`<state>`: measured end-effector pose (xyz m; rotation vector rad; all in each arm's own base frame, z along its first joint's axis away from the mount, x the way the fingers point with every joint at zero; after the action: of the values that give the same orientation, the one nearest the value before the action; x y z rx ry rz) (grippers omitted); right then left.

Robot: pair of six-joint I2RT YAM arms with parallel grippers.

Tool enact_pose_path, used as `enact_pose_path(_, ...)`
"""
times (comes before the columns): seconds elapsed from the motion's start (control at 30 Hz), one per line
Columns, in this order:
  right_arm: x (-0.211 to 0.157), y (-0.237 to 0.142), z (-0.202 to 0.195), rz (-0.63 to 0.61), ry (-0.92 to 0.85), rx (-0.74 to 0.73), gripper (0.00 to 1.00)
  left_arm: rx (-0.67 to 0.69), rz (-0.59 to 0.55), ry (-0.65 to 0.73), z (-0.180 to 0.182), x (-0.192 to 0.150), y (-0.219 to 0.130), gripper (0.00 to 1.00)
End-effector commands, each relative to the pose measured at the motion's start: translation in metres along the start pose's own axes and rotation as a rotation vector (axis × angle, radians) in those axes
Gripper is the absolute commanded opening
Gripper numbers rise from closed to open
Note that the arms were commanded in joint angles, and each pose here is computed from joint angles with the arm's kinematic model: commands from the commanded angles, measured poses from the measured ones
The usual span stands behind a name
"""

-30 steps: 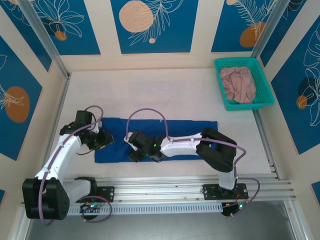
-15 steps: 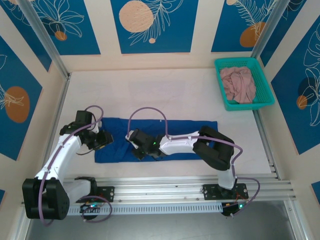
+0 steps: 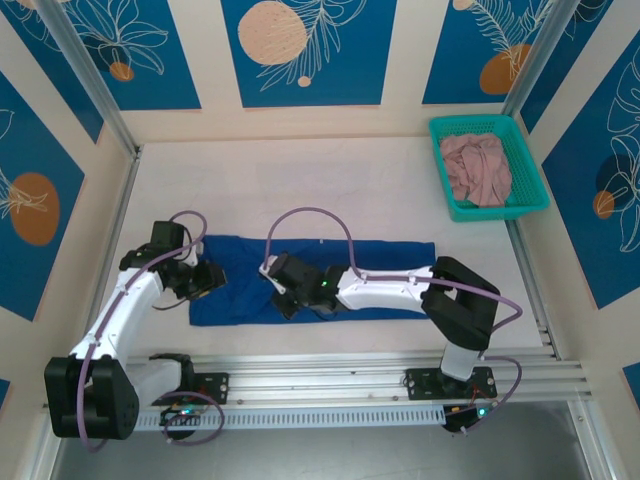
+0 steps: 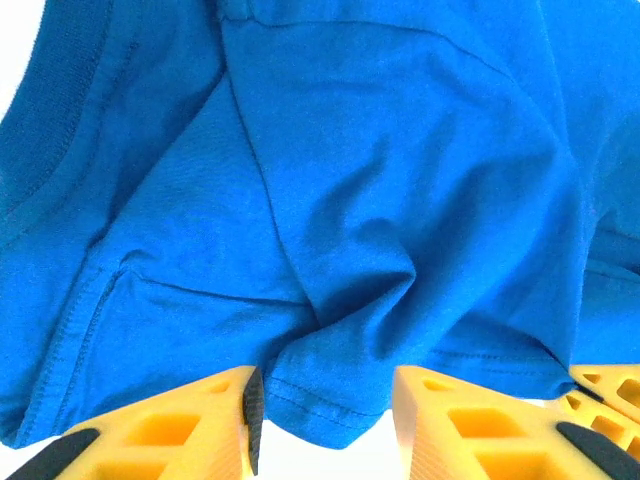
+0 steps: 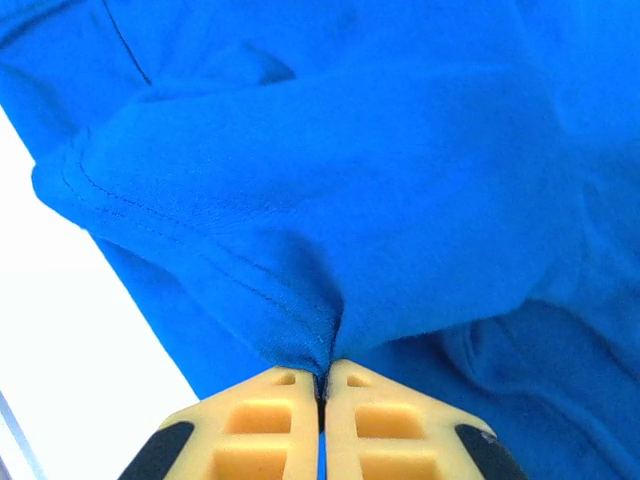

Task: Fold the inside-out t-shirt

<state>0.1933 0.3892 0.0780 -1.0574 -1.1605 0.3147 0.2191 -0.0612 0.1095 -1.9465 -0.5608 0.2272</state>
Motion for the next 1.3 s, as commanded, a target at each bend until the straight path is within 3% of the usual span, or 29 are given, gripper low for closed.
enact_pose_path(0.0, -0.021, -0.009, 0.006, 0.063, 0.011, 0.030, 0.08, 0.003, -0.018, 0.013, -0.001, 0.004, -0.004, 0.39)
enact_pose_path(0.27, -0.044, -0.009, 0.004, 0.135, 0.008, 0.031, 0.14, 0.005, -0.027, 0.012, -0.001, 0.006, -0.005, 0.41)
enact_pose_path(0.33, -0.049, -0.009, 0.006, 0.151, -0.002, 0.045, 0.25, 0.007, -0.040, 0.011, -0.001, 0.008, -0.006, 0.42)
enact_pose_path(0.4, -0.049, -0.012, 0.008, 0.157, -0.017, 0.056, 0.43, 0.002, -0.061, 0.005, -0.002, 0.013, -0.005, 0.44)
enact_pose_path(0.47, -0.039, -0.016, 0.007, 0.134, -0.027, 0.060, 0.52, -0.023, -0.083, -0.015, -0.006, 0.018, -0.003, 0.47)
enact_pose_path(0.57, -0.014, -0.026, 0.006, 0.047, 0.001, 0.103, 0.56, -0.088, -0.125, -0.067, -0.015, 0.028, 0.002, 0.49)
enact_pose_path(0.73, 0.020, -0.032, -0.008, -0.100, 0.167, 0.216, 0.55, -0.246, -0.137, -0.067, -0.044, 0.030, 0.019, 0.50)
enact_pose_path(0.9, 0.045, -0.015, -0.043, -0.164, 0.361, 0.249, 0.47, -0.257, -0.045, -0.028, -0.056, 0.011, 0.051, 0.48)
enact_pose_path(1.13, 0.034, 0.037, -0.062, -0.059, 0.503, 0.264, 0.33, -0.119, 0.035, -0.072, -0.020, -0.013, 0.087, 0.44)
enact_pose_path(1.27, 0.011, 0.048, -0.078, 0.010, 0.551, 0.208, 0.30, 0.025, 0.001, -0.060, 0.013, -0.015, 0.090, 0.43)
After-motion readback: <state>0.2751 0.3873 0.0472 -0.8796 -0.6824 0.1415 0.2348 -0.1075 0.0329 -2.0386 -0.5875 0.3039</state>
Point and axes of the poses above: each hand's point on the last joint's axis, 136 mm out from that joint toward the fingers, its own y axis out along the fingers, its own z axis along the line the jaws close on, x = y × z, the point moved 1 cm from there along -y, back along the fingers, and after that the axes turned 9 degrees about -y, right-handed, at the moved point
